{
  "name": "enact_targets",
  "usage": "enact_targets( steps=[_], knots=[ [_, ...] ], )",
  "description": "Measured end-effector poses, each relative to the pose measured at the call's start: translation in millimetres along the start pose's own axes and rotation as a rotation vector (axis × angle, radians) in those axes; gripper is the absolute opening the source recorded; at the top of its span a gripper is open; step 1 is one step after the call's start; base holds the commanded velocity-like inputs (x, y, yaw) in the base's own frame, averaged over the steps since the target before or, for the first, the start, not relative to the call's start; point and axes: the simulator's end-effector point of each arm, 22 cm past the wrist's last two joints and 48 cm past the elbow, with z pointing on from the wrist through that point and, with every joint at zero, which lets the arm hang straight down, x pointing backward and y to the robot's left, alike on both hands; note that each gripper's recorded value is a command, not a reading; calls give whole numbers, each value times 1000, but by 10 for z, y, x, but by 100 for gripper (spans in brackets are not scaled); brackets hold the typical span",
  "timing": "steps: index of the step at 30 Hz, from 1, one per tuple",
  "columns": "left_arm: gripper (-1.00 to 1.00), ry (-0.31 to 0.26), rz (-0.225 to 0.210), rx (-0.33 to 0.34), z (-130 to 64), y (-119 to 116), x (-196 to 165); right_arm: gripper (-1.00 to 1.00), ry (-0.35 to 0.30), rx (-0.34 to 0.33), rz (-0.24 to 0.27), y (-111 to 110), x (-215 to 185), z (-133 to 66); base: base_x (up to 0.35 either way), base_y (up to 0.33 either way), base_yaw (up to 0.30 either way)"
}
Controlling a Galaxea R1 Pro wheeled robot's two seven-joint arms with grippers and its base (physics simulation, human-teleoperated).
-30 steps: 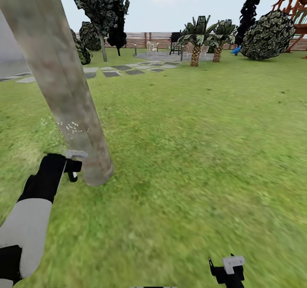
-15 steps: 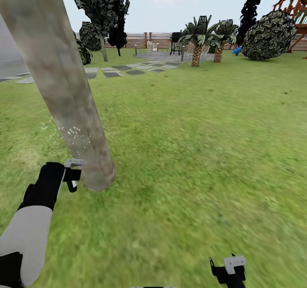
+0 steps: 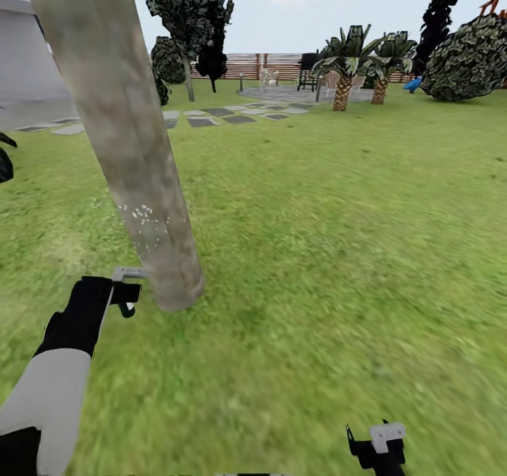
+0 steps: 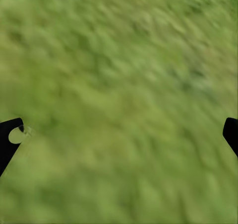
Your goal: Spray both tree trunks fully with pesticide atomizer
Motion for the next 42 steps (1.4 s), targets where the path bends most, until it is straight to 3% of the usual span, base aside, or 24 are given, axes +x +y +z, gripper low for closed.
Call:
enact_targets(
  steps=[4,8,16,19,22,28,32,35,38,39,42],
  knots=[
    [-100,-12,-1,-34,-40,187,-48,100,0,0,0,0,0,0,0,0,44],
    [-100,-8,-75,-67,-47,545,83,100,0,-1,0,3,0,0,0,0,3],
    [-100,-7,-86,-26,3,291,117,100,0,-2,-1,4,0,0,146,-85,0],
    [-100,41,-75,-25,71,254,446,100,0,-2,-1,5,1,1,114,-236,0],
    [-100,5,-44,-32,111,259,523,100,0,-2,-1,6,1,0,-94,-253,0],
    [-100,24,-27,-78,158,329,817,100,0,-2,-1,6,0,0,-30,-29,83],
    [-100,83,-36,-54,276,214,1124,100,1,-6,-1,25,4,-2,0,0,267],
    [-100,58,-13,-30,389,112,1219,100,1,-7,0,35,3,-3,46,0,136],
    [-100,45,-1,-72,408,206,1226,100,1,-6,0,32,3,-3,236,-49,22],
    [-100,51,1,-103,413,281,1264,100,1,-6,0,28,3,-2,280,-145,2],
    [-100,97,-1,-104,470,261,1482,100,1,-6,0,31,2,-3,273,-160,1]
  ],
)
